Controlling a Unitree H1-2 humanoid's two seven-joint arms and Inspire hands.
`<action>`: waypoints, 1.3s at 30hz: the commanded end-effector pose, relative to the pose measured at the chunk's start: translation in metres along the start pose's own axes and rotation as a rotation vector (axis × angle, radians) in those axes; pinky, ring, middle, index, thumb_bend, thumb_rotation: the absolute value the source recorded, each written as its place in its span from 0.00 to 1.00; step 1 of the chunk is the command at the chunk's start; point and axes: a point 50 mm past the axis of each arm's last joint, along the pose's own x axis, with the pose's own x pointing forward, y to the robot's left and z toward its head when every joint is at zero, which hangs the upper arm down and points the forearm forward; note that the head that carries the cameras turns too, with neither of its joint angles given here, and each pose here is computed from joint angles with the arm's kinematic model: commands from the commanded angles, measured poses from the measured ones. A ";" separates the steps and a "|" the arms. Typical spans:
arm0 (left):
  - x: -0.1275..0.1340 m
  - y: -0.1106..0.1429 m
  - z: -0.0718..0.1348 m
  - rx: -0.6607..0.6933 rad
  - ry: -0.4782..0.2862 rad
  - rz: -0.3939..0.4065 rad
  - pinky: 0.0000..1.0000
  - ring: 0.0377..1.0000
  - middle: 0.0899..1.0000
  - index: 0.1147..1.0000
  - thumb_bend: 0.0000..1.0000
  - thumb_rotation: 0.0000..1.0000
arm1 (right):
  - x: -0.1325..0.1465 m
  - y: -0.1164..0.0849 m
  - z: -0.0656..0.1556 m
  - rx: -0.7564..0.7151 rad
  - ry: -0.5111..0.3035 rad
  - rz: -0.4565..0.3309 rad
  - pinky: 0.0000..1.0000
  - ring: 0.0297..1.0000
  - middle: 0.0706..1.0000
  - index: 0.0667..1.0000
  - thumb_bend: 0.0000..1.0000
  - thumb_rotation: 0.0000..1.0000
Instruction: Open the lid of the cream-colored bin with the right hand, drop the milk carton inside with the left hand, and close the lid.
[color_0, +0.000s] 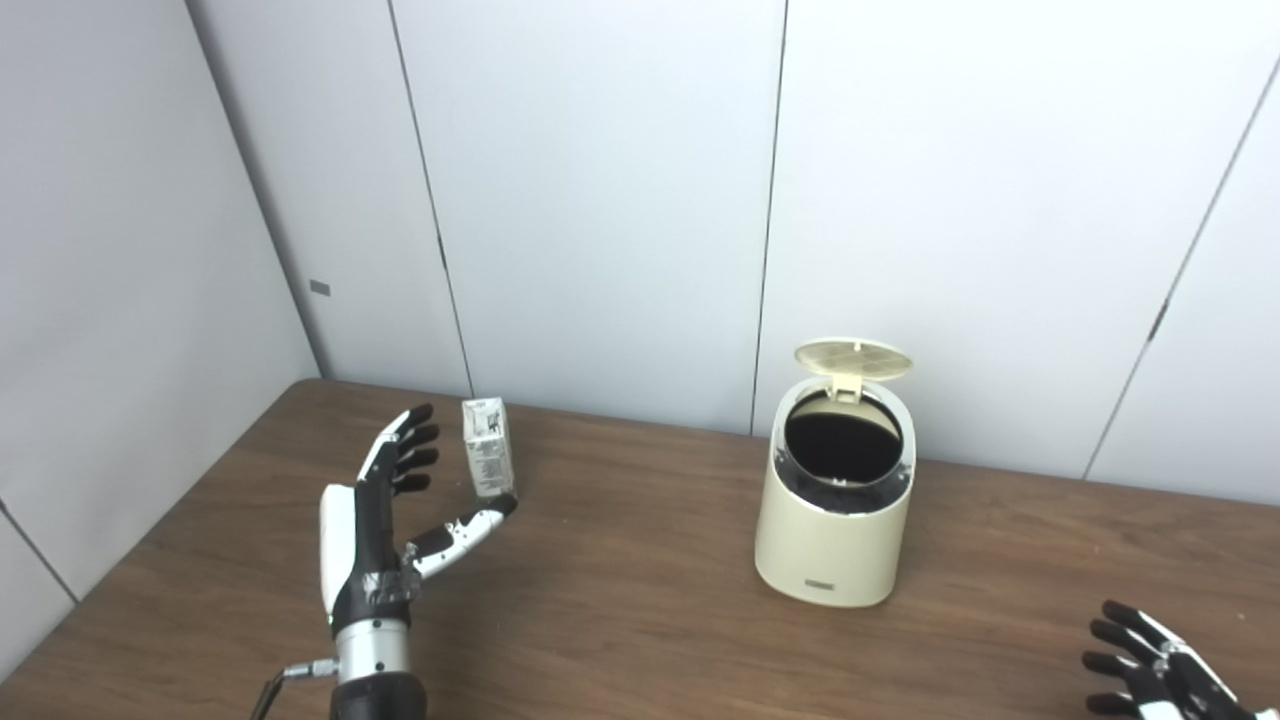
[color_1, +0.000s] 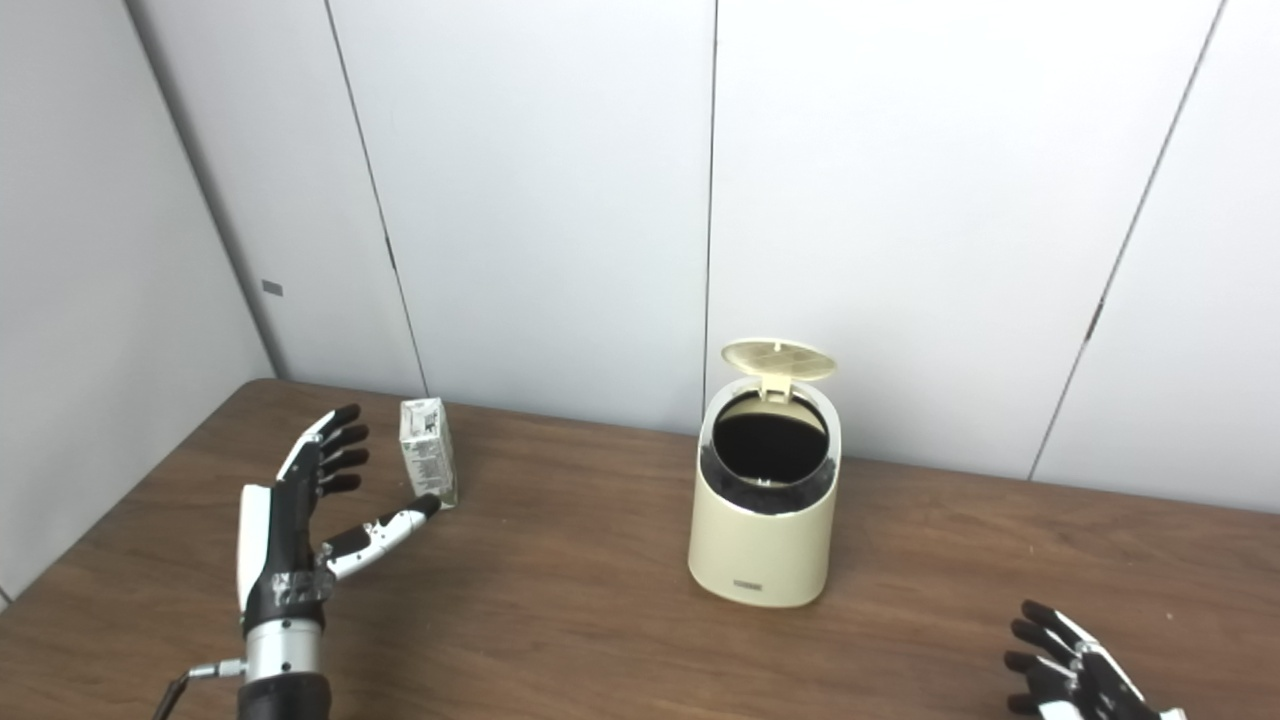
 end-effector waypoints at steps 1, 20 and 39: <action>0.021 0.007 0.018 0.040 -0.063 0.009 0.70 0.79 0.84 0.90 0.85 0.08 | 0.008 -0.005 0.011 -0.014 -0.068 -0.009 0.54 0.71 0.78 0.78 0.69 0.84; 0.091 0.000 -0.013 0.238 0.042 -0.145 0.90 0.97 1.00 1.00 0.97 0.01 | 0.004 -0.006 0.014 -0.031 -0.072 0.004 0.51 0.70 0.76 0.77 0.79 0.87; 0.135 -0.008 -0.028 0.293 0.063 -0.197 0.67 0.81 0.93 0.93 0.95 0.00 | -0.001 0.004 0.022 -0.089 -0.075 0.009 0.53 0.73 0.78 0.80 0.78 0.92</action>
